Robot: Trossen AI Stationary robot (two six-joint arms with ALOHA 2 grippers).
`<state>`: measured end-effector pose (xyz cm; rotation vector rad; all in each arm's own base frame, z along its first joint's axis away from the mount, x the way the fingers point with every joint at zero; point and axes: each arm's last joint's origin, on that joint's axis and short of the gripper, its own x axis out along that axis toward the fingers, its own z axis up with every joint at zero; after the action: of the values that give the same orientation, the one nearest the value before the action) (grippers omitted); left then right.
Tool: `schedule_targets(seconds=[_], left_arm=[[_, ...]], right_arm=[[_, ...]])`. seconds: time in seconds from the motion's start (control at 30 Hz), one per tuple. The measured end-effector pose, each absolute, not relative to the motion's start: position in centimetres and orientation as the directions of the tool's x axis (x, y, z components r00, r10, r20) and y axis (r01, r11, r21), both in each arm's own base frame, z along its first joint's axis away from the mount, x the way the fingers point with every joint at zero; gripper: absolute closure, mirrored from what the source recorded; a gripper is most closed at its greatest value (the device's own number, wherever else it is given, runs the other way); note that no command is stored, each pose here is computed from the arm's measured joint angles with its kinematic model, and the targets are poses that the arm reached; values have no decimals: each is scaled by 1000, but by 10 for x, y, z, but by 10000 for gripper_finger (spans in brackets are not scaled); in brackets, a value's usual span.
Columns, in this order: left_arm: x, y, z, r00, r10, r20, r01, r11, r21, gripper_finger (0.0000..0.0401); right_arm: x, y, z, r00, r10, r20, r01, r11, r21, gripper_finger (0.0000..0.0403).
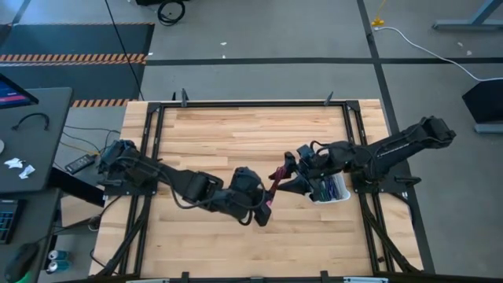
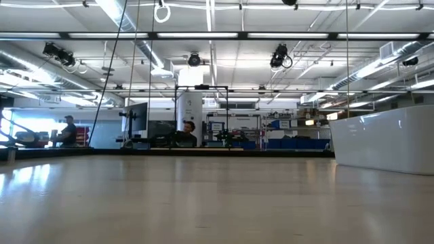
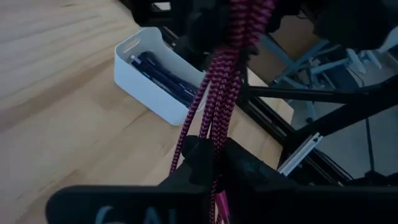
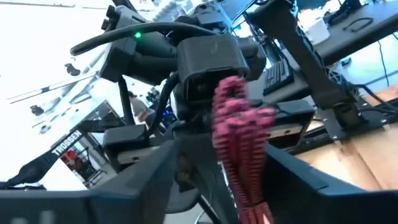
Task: Pick and place USB-C Cables
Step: Put the red charging cable into the white bin
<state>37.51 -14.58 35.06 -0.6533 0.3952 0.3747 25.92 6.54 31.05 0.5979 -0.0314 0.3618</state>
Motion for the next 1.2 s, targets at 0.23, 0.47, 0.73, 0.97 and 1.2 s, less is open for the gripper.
schedule_targets(seconds=[0.23, 0.47, 0.73, 0.97, 1.2], left_arm=[[377, -145, 352, 868, 216, -447, -455, 709, -539, 357], [373, -144, 347, 841, 190, -507, -487, 675, -554, 280], [365, -152, 341, 804, 183, -566, -527, 661, -534, 215], [367, -148, 340, 801, 194, -567, -530, 671, -519, 211], [368, -145, 340, 799, 201, -566, -534, 670, -516, 226]], right_arm=[[258, 61, 315, 953, 277, 122, -297, 779, 552, 334], [225, 42, 324, 994, 108, -16, -77, 799, 596, 372], [134, 14, 308, 827, -69, -557, 472, 623, 624, 375], [93, 7, 251, 418, -110, -902, 839, 426, 338, 373], [105, 4, 241, 372, -95, -924, 871, 379, 312, 369]])
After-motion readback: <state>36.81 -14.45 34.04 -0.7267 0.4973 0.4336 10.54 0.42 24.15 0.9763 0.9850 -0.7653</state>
